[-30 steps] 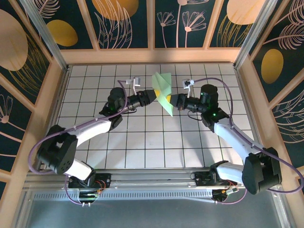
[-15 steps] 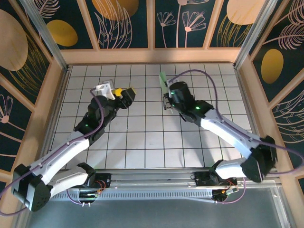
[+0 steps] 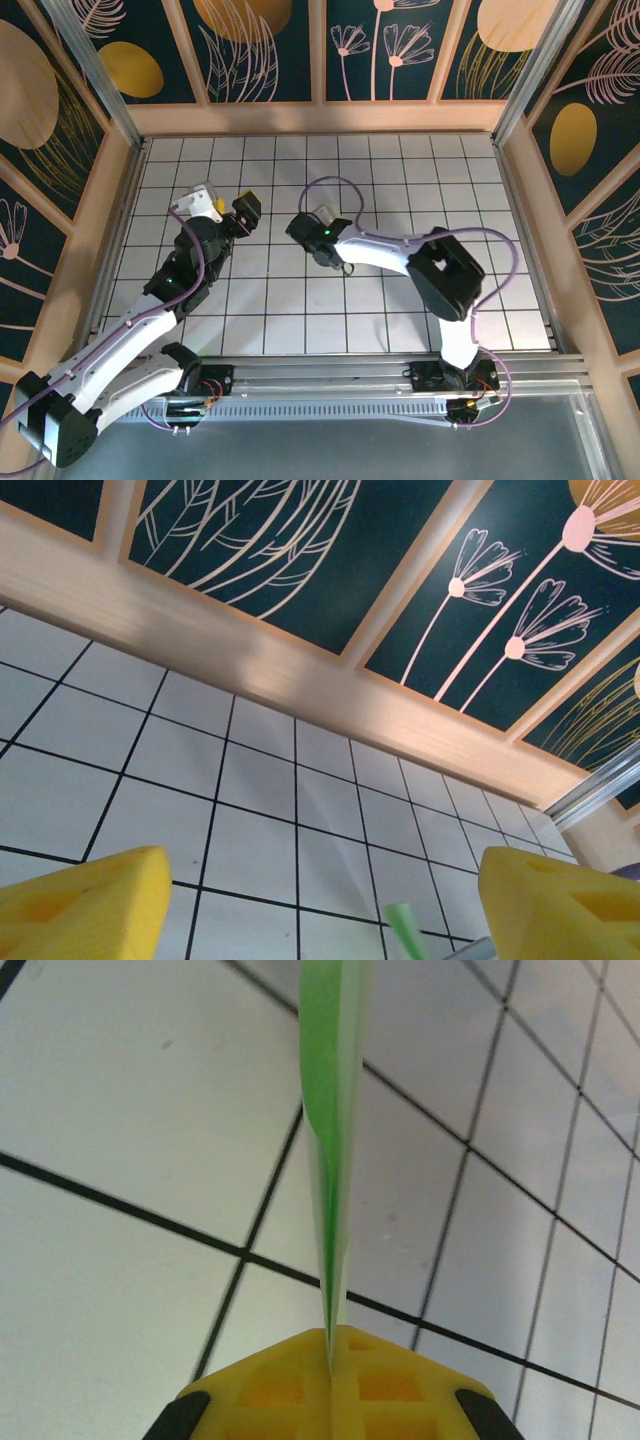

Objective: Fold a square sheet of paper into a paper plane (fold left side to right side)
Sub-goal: Turn over the paper at the center of the table.

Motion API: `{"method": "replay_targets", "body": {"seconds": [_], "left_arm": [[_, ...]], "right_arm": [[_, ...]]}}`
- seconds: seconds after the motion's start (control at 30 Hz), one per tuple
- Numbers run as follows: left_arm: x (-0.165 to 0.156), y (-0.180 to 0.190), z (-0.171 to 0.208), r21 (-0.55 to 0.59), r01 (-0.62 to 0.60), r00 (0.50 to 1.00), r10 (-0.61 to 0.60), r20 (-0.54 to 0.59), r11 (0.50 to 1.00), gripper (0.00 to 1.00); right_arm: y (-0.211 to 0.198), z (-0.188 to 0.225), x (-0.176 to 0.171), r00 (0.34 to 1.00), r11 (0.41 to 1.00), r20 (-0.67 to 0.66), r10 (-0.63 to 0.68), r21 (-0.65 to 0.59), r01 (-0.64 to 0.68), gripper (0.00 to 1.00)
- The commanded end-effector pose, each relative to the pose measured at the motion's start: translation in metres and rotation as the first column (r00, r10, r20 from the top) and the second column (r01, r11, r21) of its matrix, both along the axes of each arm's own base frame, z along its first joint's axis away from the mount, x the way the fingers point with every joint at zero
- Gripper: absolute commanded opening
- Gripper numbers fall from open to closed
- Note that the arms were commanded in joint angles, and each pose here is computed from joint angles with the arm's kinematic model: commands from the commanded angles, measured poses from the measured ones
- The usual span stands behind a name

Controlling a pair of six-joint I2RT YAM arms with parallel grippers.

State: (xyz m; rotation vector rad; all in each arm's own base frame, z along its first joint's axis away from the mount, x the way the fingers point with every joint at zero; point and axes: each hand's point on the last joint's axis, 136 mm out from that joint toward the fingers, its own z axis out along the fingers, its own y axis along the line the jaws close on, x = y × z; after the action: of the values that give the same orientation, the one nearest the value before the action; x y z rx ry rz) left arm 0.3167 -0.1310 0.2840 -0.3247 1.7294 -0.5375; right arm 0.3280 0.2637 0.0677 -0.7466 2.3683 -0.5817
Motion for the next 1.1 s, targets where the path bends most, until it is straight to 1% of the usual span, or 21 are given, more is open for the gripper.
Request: {"method": "replay_targets", "body": {"seconds": [0.0,0.07,0.17,0.23,0.27,0.37,0.47,0.57,0.67,0.73,0.87,0.93,1.0,1.07], "left_arm": [[-0.001,0.004,-0.010,0.023,-0.015,1.000,0.015,-0.022,1.000,0.80],[-0.002,0.003,-0.012,0.022,-0.009,1.000,0.009,-0.027,1.000,0.80],[-0.001,0.000,-0.014,0.020,0.003,0.999,-0.003,-0.034,1.000,0.81],[0.000,-0.004,-0.016,0.018,0.018,0.999,-0.017,-0.043,1.000,0.81],[0.001,-0.006,-0.018,0.017,0.026,0.999,-0.026,-0.048,0.999,0.81],[0.005,-0.013,-0.023,-0.009,0.045,0.996,-0.046,-0.073,0.999,0.81],[0.010,-0.024,-0.039,-0.084,0.051,0.990,-0.062,-0.129,0.995,0.81],[0.018,-0.046,-0.061,-0.143,0.106,0.972,-0.132,-0.193,0.984,0.81],[0.026,-0.072,-0.085,-0.205,0.165,0.941,-0.216,-0.261,0.965,0.81],[0.031,-0.092,-0.103,-0.240,0.216,0.908,-0.285,-0.309,0.947,0.80],[0.041,-0.126,-0.131,-0.305,0.285,0.838,-0.391,-0.381,0.909,0.77],[0.043,-0.146,-0.148,-0.348,0.327,0.789,-0.457,-0.410,0.878,0.73],[0.047,-0.160,-0.162,-0.385,0.347,0.751,-0.499,-0.433,0.855,0.70],[0.050,-0.168,-0.172,-0.410,0.353,0.730,-0.522,-0.442,0.841,0.70]], "right_arm": [[0.003,-0.017,-0.005,0.999,0.999,-0.019,-0.030,-0.044,0.029,0.02],[0.009,-0.027,-0.009,0.998,0.999,-0.053,-0.029,-0.029,0.027,0.08],[0.020,-0.029,-0.014,0.995,0.999,-0.094,-0.021,0.040,0.025,0.25],[0.025,-0.021,-0.015,0.995,0.995,-0.103,-0.016,0.095,0.026,0.37],[0.027,-0.016,-0.015,0.994,0.992,-0.109,-0.013,0.124,0.026,0.42],[0.028,0.004,-0.014,0.993,0.973,-0.116,-0.012,0.226,0.038,0.53],[0.023,0.025,-0.011,0.994,0.935,-0.107,-0.013,0.351,0.050,0.62],[0.008,0.042,-0.006,0.994,0.864,-0.104,-0.040,0.496,0.087,0.66],[-0.016,0.060,0.000,0.993,0.768,-0.089,-0.079,0.630,0.117,0.68],[-0.035,0.073,0.003,0.991,0.698,-0.068,-0.112,0.705,0.128,0.71],[-0.067,0.093,0.005,0.988,0.571,-0.027,-0.152,0.813,0.110,0.78],[-0.082,0.103,0.004,0.985,0.499,-0.004,-0.171,0.862,0.090,0.82],[-0.094,0.110,0.002,0.982,0.427,0.015,-0.189,0.902,0.068,0.88],[-0.104,0.119,-0.002,0.980,0.344,0.035,-0.197,0.938,0.036,0.95]]}}
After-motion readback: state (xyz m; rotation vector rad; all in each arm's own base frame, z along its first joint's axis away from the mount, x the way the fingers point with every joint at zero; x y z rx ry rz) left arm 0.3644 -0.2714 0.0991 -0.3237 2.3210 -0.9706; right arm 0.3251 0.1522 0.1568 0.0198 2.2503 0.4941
